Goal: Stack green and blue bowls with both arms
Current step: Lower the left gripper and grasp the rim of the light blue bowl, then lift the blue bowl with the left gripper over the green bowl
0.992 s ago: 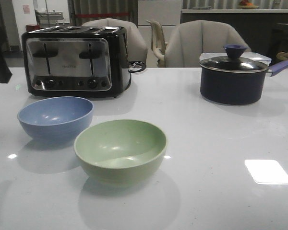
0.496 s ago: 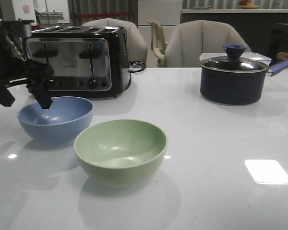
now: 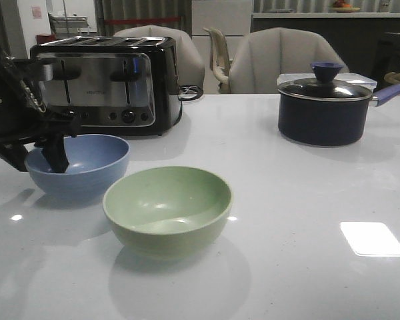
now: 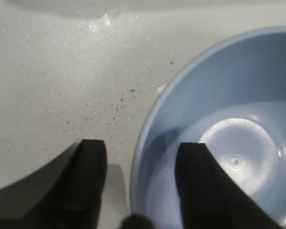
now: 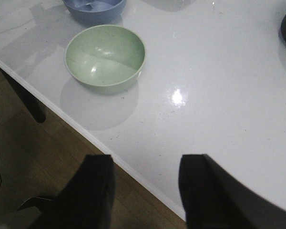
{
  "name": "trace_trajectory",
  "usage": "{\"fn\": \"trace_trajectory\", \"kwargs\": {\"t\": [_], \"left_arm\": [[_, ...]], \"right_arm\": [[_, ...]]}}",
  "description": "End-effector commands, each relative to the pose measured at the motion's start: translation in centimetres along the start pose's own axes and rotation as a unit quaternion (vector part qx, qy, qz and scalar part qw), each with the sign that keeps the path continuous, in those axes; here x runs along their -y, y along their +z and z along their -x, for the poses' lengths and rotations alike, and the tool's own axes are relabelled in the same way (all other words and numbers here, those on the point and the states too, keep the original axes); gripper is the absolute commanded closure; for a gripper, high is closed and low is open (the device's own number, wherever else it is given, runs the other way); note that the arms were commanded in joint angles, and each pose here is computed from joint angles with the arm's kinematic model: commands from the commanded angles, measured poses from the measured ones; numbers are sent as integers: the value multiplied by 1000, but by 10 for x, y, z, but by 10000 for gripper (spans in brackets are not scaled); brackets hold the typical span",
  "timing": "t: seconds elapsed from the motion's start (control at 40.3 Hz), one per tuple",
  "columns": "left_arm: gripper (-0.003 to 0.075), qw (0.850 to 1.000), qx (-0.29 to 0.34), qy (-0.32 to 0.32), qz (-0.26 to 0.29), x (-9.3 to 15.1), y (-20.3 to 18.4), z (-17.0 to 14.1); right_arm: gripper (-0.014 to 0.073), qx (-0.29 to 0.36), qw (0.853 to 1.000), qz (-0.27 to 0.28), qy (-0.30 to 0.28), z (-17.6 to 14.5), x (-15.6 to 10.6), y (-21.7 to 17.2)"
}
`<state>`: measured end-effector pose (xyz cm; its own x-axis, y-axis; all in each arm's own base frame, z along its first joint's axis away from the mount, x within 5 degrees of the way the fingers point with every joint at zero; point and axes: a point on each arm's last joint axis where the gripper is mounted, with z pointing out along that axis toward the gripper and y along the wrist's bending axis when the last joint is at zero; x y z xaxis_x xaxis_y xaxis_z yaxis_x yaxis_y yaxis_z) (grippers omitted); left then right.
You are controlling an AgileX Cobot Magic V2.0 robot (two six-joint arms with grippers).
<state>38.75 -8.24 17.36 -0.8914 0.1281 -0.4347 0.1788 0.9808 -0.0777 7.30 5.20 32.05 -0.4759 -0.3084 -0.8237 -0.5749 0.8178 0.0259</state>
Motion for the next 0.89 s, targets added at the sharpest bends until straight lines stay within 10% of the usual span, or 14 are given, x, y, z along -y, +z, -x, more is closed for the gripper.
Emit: {"fn": "trace_trajectory", "kwargs": {"t": [0.0, 0.174, 0.868], "left_arm": [[492, 998, 64, 1, -5, 5, -26, 19], [624, 999, 54, 1, -5, 6, -28, 17], [619, 990, 134, 47, -13, 15, -158, 13]], "right_arm": [[162, 45, 999, -5, -7, 12, 1, -5], [162, 45, 999, -5, -7, 12, 1, -5], [162, 45, 999, -5, -7, 12, 1, -5]]}}
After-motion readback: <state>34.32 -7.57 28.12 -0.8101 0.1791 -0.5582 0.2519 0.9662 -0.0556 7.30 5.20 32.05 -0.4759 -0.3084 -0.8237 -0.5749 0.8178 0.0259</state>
